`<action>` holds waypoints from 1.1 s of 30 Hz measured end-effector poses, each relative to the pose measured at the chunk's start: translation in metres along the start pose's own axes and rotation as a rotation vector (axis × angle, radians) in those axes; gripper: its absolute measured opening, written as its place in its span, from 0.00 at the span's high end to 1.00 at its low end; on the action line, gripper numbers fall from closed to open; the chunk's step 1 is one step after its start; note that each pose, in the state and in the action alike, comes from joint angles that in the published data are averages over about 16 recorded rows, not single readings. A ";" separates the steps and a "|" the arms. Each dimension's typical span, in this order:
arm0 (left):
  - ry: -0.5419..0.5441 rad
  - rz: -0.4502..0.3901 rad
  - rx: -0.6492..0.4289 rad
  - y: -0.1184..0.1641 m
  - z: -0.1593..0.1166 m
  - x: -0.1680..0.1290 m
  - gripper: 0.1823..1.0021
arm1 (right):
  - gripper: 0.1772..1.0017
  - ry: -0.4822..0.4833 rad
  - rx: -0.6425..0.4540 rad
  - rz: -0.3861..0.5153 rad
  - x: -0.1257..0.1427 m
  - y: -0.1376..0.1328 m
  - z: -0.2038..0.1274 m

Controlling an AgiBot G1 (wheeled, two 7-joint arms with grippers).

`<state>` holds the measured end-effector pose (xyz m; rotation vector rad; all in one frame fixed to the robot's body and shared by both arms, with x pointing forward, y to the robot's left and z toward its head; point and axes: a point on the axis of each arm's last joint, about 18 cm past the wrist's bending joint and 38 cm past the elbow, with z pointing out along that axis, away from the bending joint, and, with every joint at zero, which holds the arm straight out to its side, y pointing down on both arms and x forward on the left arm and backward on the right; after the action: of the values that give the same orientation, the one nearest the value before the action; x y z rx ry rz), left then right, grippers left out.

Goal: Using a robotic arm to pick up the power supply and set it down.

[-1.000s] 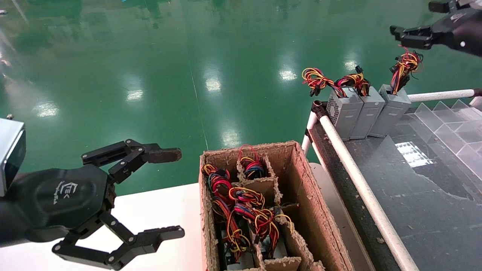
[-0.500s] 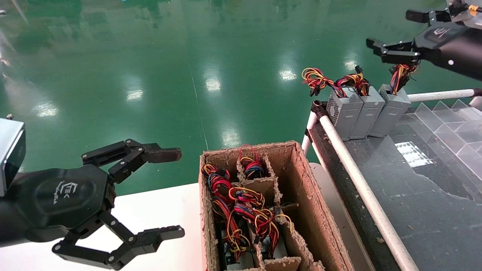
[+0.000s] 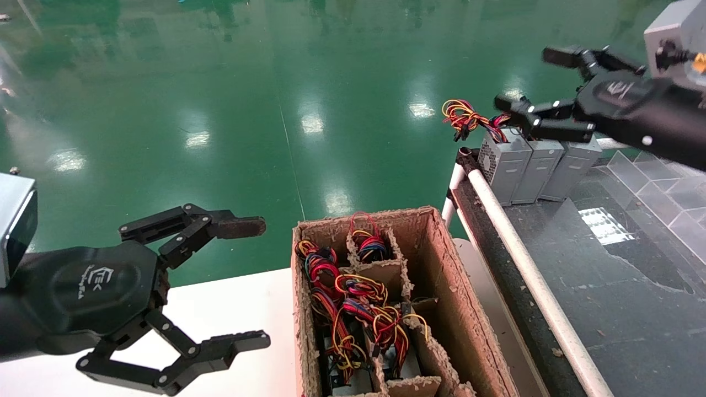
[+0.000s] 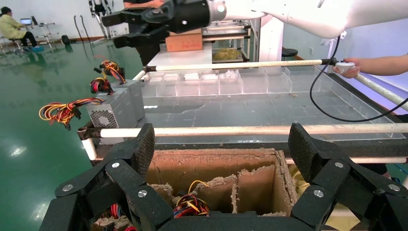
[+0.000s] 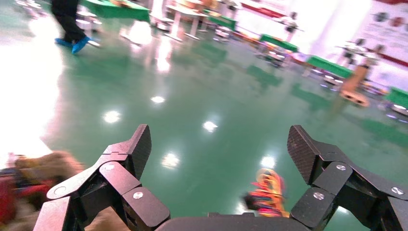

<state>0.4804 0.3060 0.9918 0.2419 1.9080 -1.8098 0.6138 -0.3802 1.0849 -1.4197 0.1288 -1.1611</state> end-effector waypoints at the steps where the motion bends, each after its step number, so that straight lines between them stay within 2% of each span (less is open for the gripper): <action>1: 0.000 0.000 0.000 0.000 0.000 0.000 0.00 | 0.00 -0.020 0.007 0.005 -0.006 -0.001 -0.001; 24: 0.000 0.000 0.000 0.000 0.000 0.000 0.00 | 0.00 -0.547 0.085 0.144 -0.154 -0.018 -0.054; 33: 0.000 0.000 0.000 0.000 0.000 0.000 0.00 | 0.00 -0.649 0.087 0.171 -0.180 -0.022 -0.068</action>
<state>0.4804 0.3061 0.9918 0.2414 1.9078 -1.8099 0.4671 -0.2989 0.9876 -1.6043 -0.2502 -0.5204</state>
